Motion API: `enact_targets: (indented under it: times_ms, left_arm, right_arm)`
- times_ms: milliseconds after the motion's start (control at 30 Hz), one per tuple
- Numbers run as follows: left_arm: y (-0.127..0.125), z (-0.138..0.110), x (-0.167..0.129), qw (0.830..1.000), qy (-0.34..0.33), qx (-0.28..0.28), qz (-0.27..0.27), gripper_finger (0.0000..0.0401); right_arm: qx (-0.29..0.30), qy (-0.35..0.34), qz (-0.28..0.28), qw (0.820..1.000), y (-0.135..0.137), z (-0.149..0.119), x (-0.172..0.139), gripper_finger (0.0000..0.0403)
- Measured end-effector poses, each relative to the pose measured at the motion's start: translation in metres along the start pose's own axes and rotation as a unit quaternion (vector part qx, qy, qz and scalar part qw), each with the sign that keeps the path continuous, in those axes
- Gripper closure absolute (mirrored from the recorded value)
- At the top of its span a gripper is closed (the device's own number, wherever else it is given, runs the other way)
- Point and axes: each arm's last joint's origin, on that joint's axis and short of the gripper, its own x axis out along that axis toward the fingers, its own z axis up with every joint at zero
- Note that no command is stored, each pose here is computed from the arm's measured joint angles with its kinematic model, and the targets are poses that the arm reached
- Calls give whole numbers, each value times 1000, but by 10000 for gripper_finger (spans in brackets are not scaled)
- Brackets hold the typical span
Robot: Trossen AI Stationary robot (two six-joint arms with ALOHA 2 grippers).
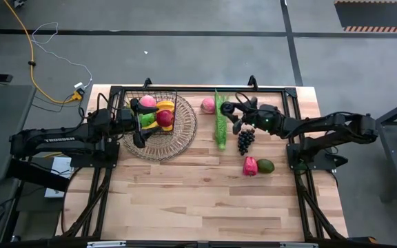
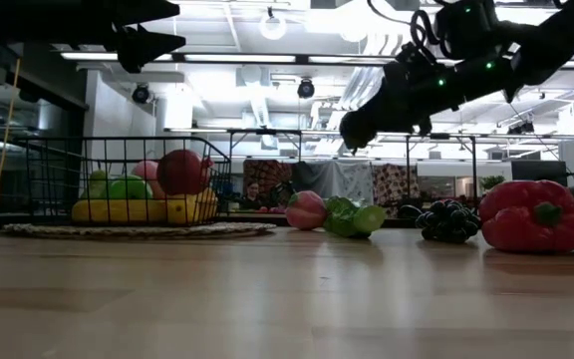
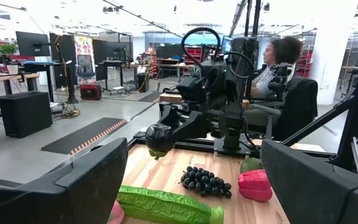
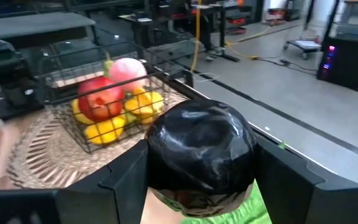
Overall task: Build produce basket
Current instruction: Put the black mangosteen into the black wire basket
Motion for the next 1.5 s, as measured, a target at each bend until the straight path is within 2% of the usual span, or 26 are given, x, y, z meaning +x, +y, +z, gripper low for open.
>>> enact_targets:
  times_ms: [400, 600, 700, 800, 900, 1067, 1300, 1500]
  left_arm:
    - [0, 0, 0, 1000, 0, -4, 0, 48]
    - [1, -8, 7, 1000, 26, -15, 9, 48]
    - [3, -16, 14, 998, 49, -11, 42, 48]
    - [3, -22, 23, 997, 57, -3, 48, 48]
    - [3, -25, 32, 998, 53, -4, 33, 48]
    - [0, -31, 51, 996, 85, -5, 6, 48]
    - [-10, -43, 81, 991, 131, 7, -13, 48]
    - [-18, -54, 101, 989, 143, 20, -21, 48]
  right_arm:
    - [-15, -17, 44, 999, 3, 4, 0, 167]
    - [-5, -30, 133, 991, 9, 7, -1, 167]
    - [-10, -47, 164, 985, 18, 8, -1, 167]
    - [-26, -53, 188, 980, 28, 11, 3, 167]
    - [-39, -52, 205, 977, 40, 15, 11, 166]
    - [-62, -51, 238, 968, 60, 19, 27, 166]
    - [-92, -54, 260, 960, 83, 22, 48, 166]
    - [-114, -31, 269, 956, 94, 18, 59, 166]
